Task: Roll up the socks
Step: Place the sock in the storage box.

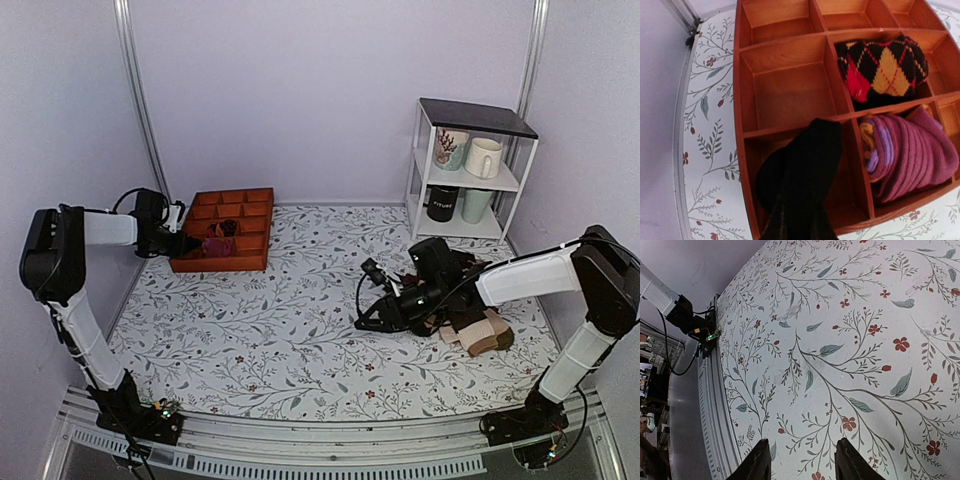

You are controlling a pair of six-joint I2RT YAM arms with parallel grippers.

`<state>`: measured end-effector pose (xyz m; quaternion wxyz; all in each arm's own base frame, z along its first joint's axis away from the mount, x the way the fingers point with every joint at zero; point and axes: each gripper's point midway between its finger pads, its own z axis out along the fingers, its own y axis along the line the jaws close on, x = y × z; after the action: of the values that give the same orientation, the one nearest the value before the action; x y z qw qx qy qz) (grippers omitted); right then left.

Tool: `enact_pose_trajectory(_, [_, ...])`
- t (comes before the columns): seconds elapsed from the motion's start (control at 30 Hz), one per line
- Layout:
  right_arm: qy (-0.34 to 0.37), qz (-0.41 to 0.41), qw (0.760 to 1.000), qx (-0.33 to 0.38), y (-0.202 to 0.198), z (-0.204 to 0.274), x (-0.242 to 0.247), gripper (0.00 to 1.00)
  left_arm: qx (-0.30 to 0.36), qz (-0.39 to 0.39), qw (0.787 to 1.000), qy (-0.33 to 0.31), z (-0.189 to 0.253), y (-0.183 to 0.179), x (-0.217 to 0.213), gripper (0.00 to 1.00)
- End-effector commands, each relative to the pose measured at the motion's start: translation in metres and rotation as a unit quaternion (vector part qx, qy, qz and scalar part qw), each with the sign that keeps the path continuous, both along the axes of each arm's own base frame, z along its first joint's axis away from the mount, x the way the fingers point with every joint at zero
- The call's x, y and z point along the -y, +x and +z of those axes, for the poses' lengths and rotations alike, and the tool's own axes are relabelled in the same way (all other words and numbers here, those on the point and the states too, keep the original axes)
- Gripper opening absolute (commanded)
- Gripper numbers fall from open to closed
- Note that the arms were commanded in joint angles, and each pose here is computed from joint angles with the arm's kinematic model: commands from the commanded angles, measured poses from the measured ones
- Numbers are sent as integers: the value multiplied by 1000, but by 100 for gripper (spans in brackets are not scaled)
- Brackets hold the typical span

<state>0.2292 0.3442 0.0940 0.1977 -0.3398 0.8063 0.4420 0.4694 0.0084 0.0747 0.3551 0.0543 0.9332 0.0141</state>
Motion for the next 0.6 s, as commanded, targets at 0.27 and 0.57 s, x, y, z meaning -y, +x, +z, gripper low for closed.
enact_pose_trajectory(0.27, [-3, 10, 1000, -27, -1, -20, 1, 45, -156, -18, 987, 13, -54, -6, -5, 0])
enact_pose_trajectory(0.57, [-5, 15, 999, -35, 1, -27, -1, 45, -207, -10, 976, 61, -60, -11, -12, 0])
